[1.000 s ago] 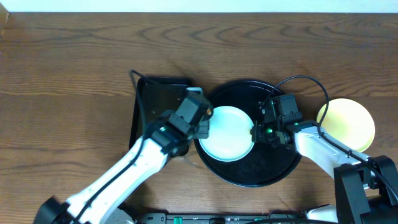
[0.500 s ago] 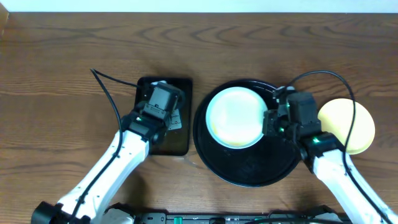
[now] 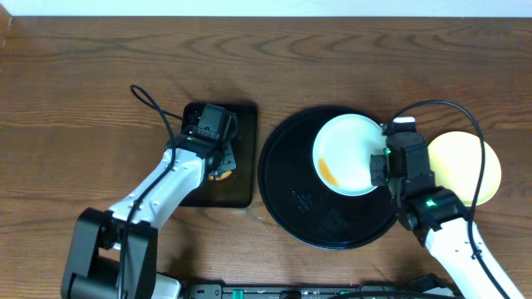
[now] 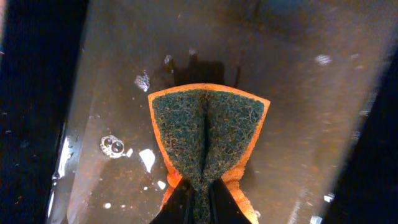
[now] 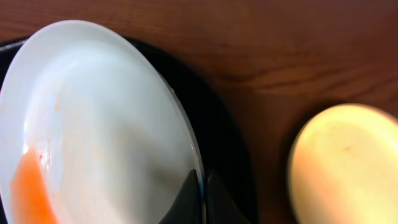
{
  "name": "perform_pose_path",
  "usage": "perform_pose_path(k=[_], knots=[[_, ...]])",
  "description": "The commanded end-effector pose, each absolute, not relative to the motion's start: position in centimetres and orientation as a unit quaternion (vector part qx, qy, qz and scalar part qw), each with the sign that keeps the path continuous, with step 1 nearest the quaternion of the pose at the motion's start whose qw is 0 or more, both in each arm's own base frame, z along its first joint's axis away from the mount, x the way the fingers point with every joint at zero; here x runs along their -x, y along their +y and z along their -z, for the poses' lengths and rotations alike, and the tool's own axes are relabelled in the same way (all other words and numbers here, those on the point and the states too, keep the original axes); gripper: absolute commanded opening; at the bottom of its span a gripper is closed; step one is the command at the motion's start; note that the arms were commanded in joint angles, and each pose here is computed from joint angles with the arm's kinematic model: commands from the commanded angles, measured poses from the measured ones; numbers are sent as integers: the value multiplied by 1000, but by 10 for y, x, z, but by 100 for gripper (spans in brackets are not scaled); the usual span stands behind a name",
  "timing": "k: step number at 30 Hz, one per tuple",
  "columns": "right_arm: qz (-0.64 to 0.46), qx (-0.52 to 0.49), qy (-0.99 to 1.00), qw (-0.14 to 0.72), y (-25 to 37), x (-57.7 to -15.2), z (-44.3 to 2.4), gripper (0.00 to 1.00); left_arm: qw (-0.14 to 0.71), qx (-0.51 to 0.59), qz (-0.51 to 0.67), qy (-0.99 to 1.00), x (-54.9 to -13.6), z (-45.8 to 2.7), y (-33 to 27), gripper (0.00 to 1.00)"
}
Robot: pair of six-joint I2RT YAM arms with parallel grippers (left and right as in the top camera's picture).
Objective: Clean dirty plates on tray and stack at the side
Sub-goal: 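Lift the white plate with right gripper and stack it on the yellow plate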
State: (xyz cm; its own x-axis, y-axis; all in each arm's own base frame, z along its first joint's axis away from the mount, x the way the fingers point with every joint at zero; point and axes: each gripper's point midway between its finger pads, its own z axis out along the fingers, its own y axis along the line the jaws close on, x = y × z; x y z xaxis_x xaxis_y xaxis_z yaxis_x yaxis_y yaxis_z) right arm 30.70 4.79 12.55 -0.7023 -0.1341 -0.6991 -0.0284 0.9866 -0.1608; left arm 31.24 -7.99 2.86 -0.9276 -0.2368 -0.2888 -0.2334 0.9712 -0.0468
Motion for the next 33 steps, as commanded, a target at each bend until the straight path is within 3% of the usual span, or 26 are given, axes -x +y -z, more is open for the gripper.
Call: perform_pose_path(k=[1, 6, 14, 19, 26, 33], knots=[[125, 107, 898, 408, 55, -310, -146, 1, 130, 115, -1, 985, -307, -17, -77, 8], [101, 101, 898, 415, 74, -307, -146, 1, 125, 115, -3, 985, -306, -14, -76, 7], [231, -96, 865, 435, 4, -291, -161, 1, 120, 115, -6, 986, -303, -13, -76, 7], [235, -74, 864, 440, 7, -296, -165, 1, 122, 115, -5, 986, -304, -14, -76, 7], [252, 65, 831, 492, 54, -313, -196, 1, 122, 115, -5, 986, -304, -14, -76, 7], [294, 39, 807, 511, 49, -307, -212, 1, 122, 115, -5, 986, -304, -14, -76, 7]])
